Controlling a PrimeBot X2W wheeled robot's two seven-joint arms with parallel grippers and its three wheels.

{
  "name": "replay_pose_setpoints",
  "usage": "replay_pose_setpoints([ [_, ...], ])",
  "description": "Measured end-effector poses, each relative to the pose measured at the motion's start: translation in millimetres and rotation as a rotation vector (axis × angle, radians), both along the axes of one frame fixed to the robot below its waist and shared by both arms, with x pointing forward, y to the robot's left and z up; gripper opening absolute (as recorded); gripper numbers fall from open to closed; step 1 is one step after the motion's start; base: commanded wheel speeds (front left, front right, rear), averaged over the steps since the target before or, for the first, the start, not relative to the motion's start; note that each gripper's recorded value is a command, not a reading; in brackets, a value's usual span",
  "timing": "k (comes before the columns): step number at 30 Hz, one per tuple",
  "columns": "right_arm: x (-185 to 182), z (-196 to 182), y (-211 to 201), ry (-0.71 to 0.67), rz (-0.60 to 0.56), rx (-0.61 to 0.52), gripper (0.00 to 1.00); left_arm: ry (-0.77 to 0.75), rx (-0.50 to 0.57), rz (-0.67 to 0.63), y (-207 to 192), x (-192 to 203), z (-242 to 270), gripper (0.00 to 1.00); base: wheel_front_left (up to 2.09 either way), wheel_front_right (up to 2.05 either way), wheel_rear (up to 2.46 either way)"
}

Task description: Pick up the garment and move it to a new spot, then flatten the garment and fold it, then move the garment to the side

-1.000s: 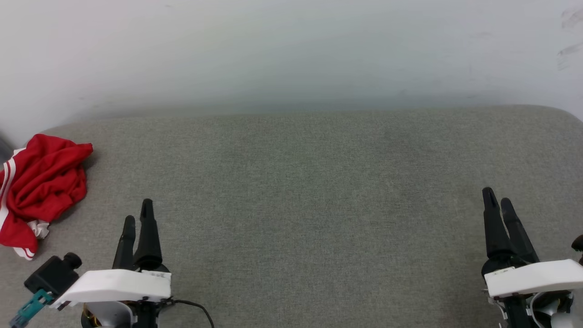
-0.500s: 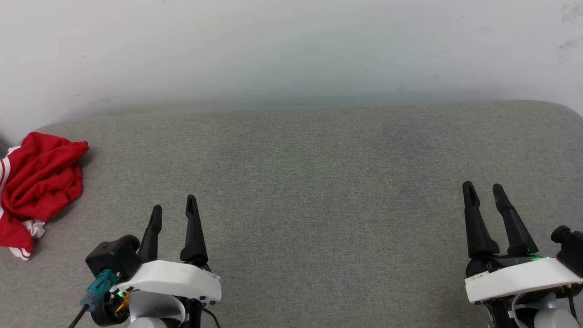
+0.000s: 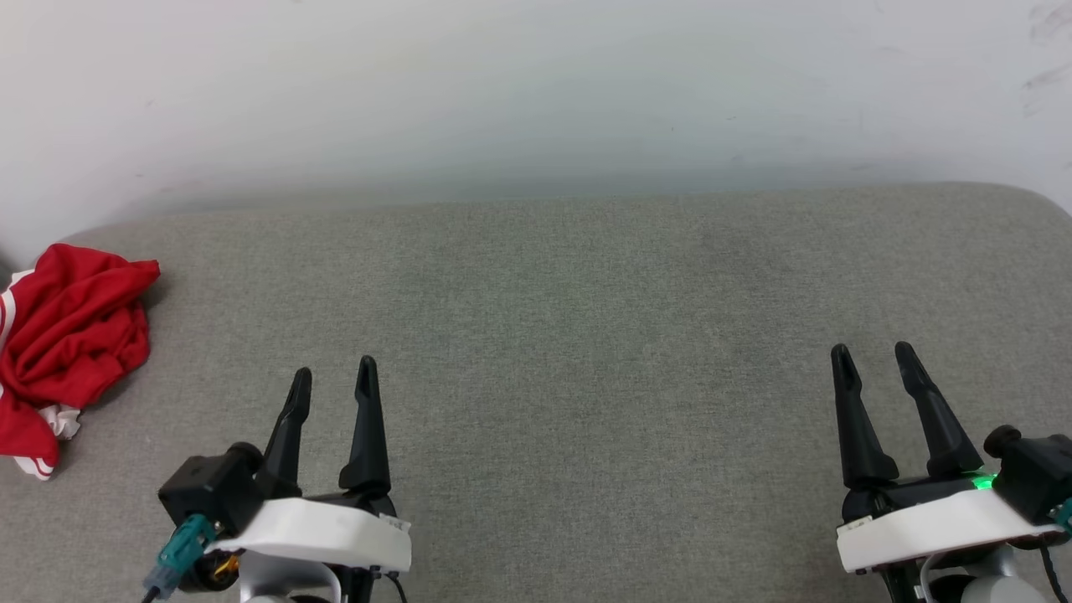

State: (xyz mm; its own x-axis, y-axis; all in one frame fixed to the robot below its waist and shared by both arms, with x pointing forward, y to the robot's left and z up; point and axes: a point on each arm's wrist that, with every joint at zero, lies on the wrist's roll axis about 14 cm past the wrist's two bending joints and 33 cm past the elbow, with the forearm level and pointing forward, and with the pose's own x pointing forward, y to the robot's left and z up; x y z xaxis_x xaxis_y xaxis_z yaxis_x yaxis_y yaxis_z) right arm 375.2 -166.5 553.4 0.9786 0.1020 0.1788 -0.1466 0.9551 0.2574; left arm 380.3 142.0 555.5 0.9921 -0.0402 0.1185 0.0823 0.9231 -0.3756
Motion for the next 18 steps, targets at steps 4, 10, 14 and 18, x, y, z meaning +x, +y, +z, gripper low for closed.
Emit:
replay_pose_setpoints([
  [4, -2.0, -0.1, 1.5, -0.008, 0.000, -0.044, 1.00, -0.006, 0.046, 0.008, 2.4, -4.2, -5.0, 1.00, 0.00, 0.00, 0.00],
  [10, -5.2, -3.8, 3.2, -0.010, -0.001, -0.108, 1.00, -0.017, 0.160, -0.002, -2.4, -8.0, -10.2, 1.00, 0.00, 0.00, 0.00],
  [14, -6.1, -5.3, 3.9, -0.012, -0.004, -0.143, 1.00, -0.026, 0.232, -0.026, -10.2, -10.6, -13.5, 1.00, 0.00, 0.00, 0.00],
  [18, -7.0, -7.4, 3.7, -0.012, -0.011, -0.152, 1.00, -0.034, 0.263, -0.037, -16.3, -12.0, -14.5, 1.00, 0.00, 0.00, 0.00],
])
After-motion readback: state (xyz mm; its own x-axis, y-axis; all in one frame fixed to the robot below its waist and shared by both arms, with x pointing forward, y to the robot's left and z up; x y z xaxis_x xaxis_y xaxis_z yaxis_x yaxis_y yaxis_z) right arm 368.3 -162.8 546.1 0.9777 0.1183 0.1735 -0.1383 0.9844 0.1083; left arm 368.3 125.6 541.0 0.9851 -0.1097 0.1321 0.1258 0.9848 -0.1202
